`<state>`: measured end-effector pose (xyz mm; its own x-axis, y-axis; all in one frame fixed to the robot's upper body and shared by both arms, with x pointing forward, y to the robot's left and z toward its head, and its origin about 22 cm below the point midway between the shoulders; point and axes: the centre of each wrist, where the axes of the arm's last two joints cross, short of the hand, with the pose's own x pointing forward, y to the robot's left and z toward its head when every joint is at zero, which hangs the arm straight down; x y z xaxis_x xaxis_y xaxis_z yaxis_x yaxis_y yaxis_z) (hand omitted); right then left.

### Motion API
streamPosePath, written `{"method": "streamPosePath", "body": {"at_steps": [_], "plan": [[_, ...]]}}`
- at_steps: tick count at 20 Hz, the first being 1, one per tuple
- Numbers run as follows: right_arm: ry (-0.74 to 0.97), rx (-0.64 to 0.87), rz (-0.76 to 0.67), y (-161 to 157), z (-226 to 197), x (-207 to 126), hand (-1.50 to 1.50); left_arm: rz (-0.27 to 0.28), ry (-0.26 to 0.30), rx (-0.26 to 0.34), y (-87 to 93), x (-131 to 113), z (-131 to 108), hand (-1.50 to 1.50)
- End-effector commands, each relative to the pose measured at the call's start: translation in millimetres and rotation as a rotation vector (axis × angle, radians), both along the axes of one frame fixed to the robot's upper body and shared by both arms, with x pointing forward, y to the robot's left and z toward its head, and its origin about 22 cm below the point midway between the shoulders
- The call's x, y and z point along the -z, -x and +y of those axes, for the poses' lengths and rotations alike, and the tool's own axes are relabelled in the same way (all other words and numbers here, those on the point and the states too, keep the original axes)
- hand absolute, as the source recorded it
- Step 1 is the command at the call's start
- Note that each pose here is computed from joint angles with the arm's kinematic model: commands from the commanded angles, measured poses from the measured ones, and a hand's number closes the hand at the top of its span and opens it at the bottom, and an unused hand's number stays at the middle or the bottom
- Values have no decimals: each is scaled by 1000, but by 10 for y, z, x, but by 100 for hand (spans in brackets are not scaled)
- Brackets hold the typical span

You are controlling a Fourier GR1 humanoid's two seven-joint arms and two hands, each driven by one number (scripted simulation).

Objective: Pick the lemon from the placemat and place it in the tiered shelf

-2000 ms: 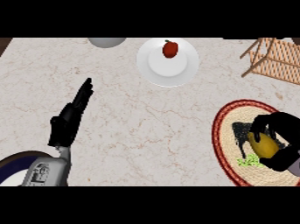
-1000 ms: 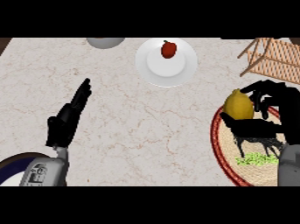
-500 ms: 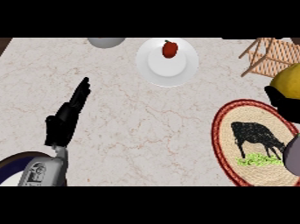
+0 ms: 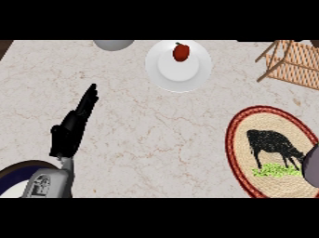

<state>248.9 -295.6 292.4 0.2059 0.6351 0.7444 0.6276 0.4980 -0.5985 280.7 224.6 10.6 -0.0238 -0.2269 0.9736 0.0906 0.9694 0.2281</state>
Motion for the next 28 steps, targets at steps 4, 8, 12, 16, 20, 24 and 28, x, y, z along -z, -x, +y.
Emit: {"method": "streamPosePath", "body": {"at_steps": [4,8,12,16,20,24,28], "plan": [[-6,79,-39,-253,-327,-392,150,1,4,17,28,16,123,0],[55,132,-41,-385,-535,-295,150,3,4,10,-46,-67,71,0],[51,168,-68,-519,-816,-420,150,-5,9,25,-52,-72,-143,0],[73,169,-104,-654,-822,-463,150,-2,-2,5,-70,-42,53,0],[179,190,-83,-621,-980,-356,150,-12,-17,11,-98,-73,-2,0],[191,197,-88,-906,-1004,-244,150,4,14,19,14,37,247,0],[264,256,-86,-1103,-1167,-303,150,-4,4,18,-135,-90,103,0]]}}
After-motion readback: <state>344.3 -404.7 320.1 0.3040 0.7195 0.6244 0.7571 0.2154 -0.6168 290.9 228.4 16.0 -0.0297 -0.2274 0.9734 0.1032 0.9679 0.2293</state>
